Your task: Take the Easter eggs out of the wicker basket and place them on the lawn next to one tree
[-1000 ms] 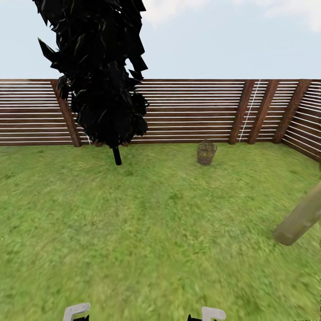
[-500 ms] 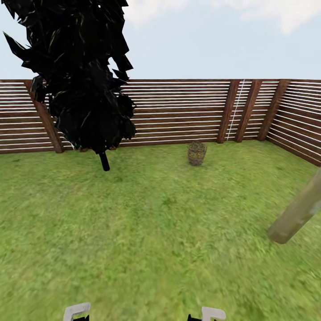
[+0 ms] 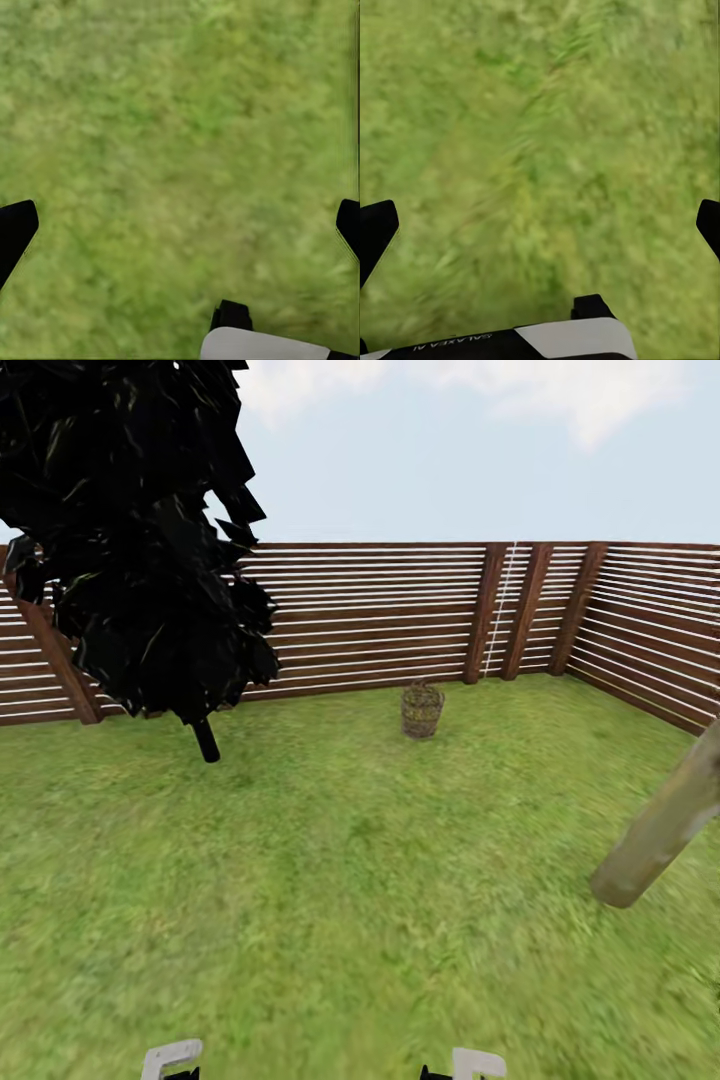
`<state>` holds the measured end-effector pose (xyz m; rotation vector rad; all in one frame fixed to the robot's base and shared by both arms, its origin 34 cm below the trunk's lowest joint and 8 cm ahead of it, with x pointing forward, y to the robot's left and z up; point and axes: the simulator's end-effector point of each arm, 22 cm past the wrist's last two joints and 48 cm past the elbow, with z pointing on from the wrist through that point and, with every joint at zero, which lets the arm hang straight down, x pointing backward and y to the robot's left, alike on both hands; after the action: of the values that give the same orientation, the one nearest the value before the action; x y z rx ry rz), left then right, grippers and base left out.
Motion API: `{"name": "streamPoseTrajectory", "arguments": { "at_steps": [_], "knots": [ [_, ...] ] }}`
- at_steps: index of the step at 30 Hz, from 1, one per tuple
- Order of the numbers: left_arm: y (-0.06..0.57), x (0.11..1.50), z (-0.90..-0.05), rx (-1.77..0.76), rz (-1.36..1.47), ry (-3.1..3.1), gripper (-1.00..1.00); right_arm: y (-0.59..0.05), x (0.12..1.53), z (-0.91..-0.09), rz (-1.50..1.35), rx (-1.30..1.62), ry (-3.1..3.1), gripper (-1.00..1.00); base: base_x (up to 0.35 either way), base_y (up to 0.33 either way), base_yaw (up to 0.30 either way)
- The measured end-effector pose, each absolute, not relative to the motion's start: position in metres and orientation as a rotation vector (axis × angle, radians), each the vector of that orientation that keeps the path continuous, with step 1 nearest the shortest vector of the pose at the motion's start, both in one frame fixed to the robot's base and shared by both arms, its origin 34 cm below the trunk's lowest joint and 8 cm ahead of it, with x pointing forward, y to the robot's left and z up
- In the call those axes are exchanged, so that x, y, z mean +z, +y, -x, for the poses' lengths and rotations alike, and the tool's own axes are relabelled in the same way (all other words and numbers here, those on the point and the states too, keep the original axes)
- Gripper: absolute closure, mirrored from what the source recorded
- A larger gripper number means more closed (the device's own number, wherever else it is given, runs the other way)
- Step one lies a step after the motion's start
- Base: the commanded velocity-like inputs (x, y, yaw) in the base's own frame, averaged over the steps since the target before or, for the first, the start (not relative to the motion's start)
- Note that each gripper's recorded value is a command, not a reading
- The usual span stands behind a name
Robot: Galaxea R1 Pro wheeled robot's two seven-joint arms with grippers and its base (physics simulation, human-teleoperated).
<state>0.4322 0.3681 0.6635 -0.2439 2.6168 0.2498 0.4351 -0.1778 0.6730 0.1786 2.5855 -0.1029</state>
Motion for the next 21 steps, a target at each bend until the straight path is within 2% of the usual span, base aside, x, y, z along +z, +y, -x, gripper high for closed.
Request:
{"name": "streamPoseTrajectory", "arguments": {
  "at_steps": [13, 21],
  "knots": [
    [0.3691, 0.6677, -0.4364, 0.249, 0.245, 2.604, -1.0, -0.1778, 0.6771, -0.4391, -0.178, -0.101, 2.573, -1.0, 0.293, 0.16, -0.234],
    [0.3699, 0.6701, -0.4387, 0.249, 0.245, 2.597, -1.0, -0.1778, 0.6794, -0.4414, -0.178, -0.101, 2.566, -1.0, 0.293, 0.161, -0.17]
  ]
}}
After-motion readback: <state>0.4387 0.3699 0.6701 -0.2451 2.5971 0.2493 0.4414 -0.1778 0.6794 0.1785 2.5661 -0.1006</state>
